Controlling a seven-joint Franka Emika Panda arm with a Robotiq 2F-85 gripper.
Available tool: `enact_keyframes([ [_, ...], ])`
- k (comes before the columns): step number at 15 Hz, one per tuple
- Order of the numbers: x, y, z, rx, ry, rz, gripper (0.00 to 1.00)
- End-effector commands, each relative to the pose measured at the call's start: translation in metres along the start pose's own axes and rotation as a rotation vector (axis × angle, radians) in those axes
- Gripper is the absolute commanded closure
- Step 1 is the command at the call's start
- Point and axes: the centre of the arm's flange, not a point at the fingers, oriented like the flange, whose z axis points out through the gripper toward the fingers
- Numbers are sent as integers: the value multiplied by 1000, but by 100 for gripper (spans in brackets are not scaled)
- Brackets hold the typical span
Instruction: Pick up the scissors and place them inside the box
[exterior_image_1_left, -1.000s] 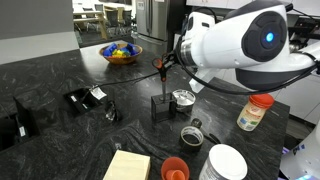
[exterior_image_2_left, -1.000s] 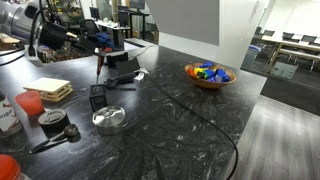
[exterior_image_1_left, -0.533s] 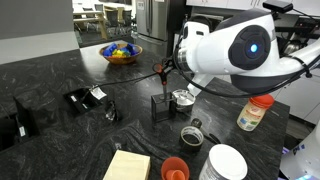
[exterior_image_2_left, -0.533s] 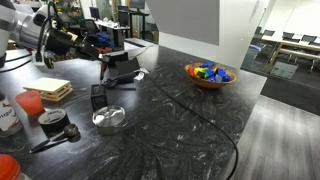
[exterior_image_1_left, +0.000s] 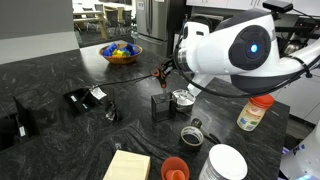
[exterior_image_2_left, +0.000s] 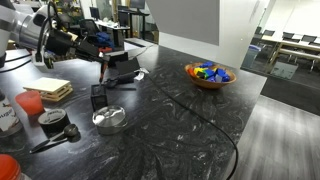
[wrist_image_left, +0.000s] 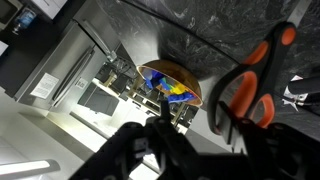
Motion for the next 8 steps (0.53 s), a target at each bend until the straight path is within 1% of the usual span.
enact_keyframes([
  [1,0,1,-1,20,24,-8,18],
  [2,0,1,-1,25,24,-6,12],
  [3,1,1,-2,31,24,-2,5],
  [4,1,2,-3,36,25,1,1],
  [6,2,4,-7,46,26,10,0],
  [8,3,8,-13,79,8,38,0],
])
